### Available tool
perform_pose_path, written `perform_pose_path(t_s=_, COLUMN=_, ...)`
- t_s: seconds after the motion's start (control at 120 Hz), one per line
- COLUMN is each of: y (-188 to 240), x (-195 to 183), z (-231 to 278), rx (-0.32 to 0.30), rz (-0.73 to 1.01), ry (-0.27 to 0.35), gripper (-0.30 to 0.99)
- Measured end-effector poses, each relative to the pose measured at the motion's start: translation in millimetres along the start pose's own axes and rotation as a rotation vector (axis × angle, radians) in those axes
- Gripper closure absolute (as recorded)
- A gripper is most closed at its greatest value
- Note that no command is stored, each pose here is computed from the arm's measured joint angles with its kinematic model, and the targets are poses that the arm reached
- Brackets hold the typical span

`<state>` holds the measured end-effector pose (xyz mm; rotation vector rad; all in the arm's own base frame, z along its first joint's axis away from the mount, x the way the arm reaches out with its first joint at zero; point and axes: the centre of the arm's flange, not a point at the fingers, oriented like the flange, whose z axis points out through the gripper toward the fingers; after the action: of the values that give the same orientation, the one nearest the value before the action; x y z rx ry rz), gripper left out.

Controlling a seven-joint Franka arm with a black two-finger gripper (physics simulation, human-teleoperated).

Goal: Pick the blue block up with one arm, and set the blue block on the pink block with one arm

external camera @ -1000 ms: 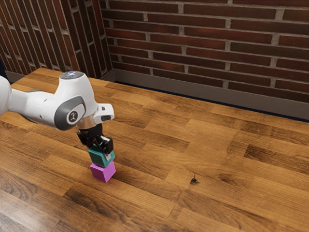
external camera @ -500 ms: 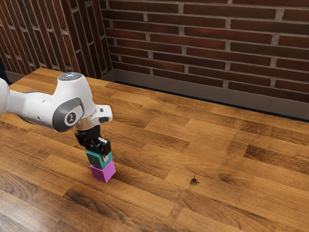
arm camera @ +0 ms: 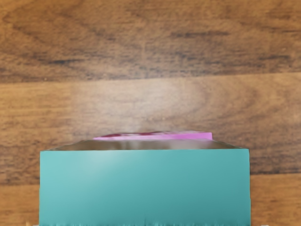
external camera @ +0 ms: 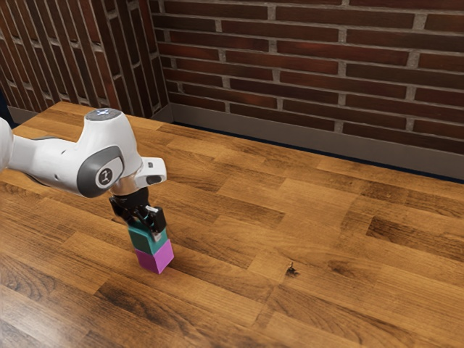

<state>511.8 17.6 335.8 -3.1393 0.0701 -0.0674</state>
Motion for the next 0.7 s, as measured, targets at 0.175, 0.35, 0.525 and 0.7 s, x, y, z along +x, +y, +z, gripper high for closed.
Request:
perform_pose_path(t_s=0.175, y=-1, x=1, z=-7, rx=0.009, rz=0.007, ry=0.013, gripper=0.05)
perform_pose_path(t_s=0.35, y=-1, x=2, z=-35, rx=0.019, rz=-0.012, ry=0.063, gripper=0.02)
perform_pose_path(t_s=0.525, y=-27, x=18, z=-231, rx=0.045, rz=-0.072, ry=0.237, gripper=0.01)
perform_pose_path(t_s=0.7, y=-115, x=-28, z=-364, rx=0.032, rz=-0.147, ry=0.185, gripper=0.0)
